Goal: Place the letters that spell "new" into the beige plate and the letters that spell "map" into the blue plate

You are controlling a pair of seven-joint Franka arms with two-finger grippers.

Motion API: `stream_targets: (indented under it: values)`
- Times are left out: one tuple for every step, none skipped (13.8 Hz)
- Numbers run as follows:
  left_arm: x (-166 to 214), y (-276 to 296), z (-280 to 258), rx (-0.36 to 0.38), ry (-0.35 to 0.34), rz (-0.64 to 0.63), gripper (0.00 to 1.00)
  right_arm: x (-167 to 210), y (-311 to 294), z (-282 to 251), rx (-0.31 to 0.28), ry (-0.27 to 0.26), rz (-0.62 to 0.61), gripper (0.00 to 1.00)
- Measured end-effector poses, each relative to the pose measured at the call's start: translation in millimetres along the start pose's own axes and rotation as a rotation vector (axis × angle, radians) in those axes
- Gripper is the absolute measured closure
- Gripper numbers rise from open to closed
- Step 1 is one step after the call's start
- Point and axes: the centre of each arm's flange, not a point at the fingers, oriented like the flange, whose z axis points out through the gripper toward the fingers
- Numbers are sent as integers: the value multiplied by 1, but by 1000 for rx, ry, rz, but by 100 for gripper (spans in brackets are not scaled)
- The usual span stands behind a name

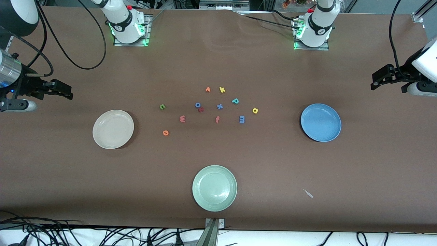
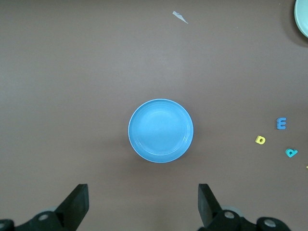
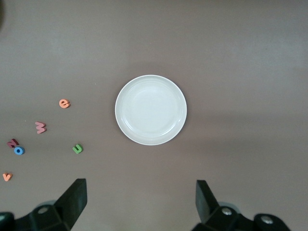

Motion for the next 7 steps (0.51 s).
stream_targets:
  values:
    - [0, 0, 0, 0, 0, 0, 0, 0, 0, 0, 0, 0, 0, 0]
    - [0, 0, 0, 0, 0, 1, 0, 0, 0, 0, 0, 0, 0, 0]
    - [0, 0, 0, 0, 0, 1, 0, 0, 0, 0, 0, 0, 0, 0]
    - [0, 1, 0, 0, -1, 1, 0, 0, 0, 0, 0, 0, 0, 0]
    - [0, 1, 0, 0, -1, 1, 0, 0, 0, 0, 0, 0, 0, 0]
    - [0, 1, 0, 0, -1, 2, 0, 0, 0, 0, 0, 0, 0, 0]
    - [0, 2, 0, 0, -1, 3, 0, 0, 0, 0, 0, 0, 0, 0]
